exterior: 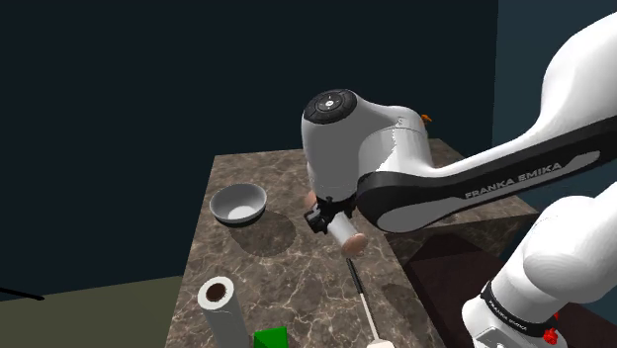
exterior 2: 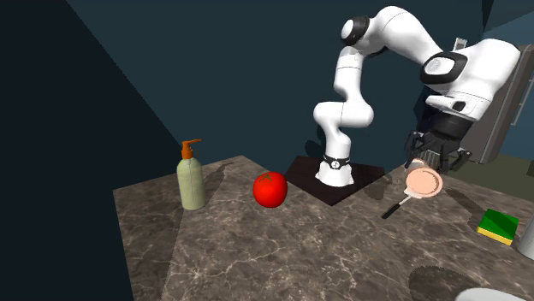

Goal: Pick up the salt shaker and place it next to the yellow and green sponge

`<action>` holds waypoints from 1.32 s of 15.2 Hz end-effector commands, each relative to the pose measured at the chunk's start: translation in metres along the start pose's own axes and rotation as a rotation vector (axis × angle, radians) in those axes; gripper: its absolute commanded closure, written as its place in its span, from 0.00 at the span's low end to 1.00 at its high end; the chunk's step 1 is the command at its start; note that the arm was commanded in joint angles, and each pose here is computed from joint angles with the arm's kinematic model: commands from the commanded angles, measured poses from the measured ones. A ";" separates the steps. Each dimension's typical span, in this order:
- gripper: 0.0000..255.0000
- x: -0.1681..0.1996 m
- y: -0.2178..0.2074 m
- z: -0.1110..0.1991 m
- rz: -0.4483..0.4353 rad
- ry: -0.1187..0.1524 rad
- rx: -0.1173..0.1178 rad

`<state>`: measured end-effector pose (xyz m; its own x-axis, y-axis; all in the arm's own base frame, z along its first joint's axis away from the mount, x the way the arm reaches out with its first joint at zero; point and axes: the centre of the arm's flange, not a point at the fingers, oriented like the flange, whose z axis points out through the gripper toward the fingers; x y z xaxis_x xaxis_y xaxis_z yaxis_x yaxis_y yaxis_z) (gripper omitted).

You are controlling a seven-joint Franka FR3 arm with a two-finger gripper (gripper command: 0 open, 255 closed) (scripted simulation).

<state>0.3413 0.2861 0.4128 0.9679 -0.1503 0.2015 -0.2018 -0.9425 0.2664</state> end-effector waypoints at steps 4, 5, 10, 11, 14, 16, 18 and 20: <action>1.00 0.011 -0.063 -0.015 0.002 0.000 0.001; 1.00 0.013 -0.076 -0.018 0.002 0.000 0.001; 1.00 0.017 -0.115 -0.012 0.002 0.000 0.001; 1.00 0.016 -0.117 -0.007 0.002 0.000 0.001; 1.00 0.013 -0.121 0.008 0.002 0.000 0.001; 1.00 0.011 -0.124 0.018 0.002 0.000 0.001; 1.00 0.009 -0.127 0.028 0.002 0.000 0.001; 1.00 0.006 -0.129 0.038 0.002 0.000 0.001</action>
<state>0.3798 0.3957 0.3491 0.9676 -0.1520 0.2014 -0.2033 -0.9426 0.2650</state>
